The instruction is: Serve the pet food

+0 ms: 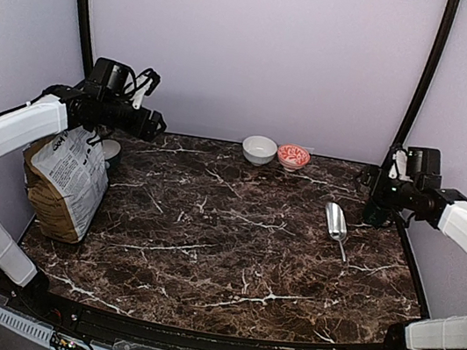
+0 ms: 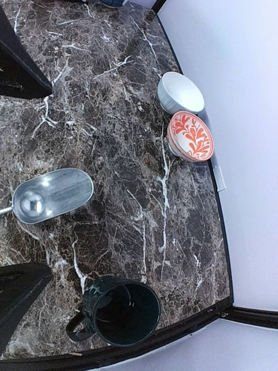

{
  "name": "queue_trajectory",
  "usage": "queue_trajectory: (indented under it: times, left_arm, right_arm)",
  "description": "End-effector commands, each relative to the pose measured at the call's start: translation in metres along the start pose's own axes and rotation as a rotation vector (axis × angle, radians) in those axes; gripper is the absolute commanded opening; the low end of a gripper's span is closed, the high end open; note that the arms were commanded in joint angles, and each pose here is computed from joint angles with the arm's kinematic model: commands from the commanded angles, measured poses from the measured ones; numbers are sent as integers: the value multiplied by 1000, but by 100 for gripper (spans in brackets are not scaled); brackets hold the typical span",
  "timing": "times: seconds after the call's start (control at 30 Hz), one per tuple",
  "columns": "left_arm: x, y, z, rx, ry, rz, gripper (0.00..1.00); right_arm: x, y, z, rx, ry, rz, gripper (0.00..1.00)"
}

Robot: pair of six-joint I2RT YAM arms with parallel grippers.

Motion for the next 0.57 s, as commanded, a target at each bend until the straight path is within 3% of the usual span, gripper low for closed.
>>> queue_trajectory:
  times: [0.0,0.53]
  left_arm:
    - [0,4,-13,-28,6,18,82]
    - [1,3,-14,-24,19,26,82]
  right_arm:
    - [7,7,-12,-101,69,1,99]
    - [24,29,-44,-309,203,-33,99]
Point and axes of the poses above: each gripper's point midway between its finger pads, its own z axis out along the fingers, its own x axis along the line the jaws close on, y = z × x, the point moved 7 cm from there along -z, back along the fingers, and after that the axes turned 15 degrees about z, right-handed, at the moved point
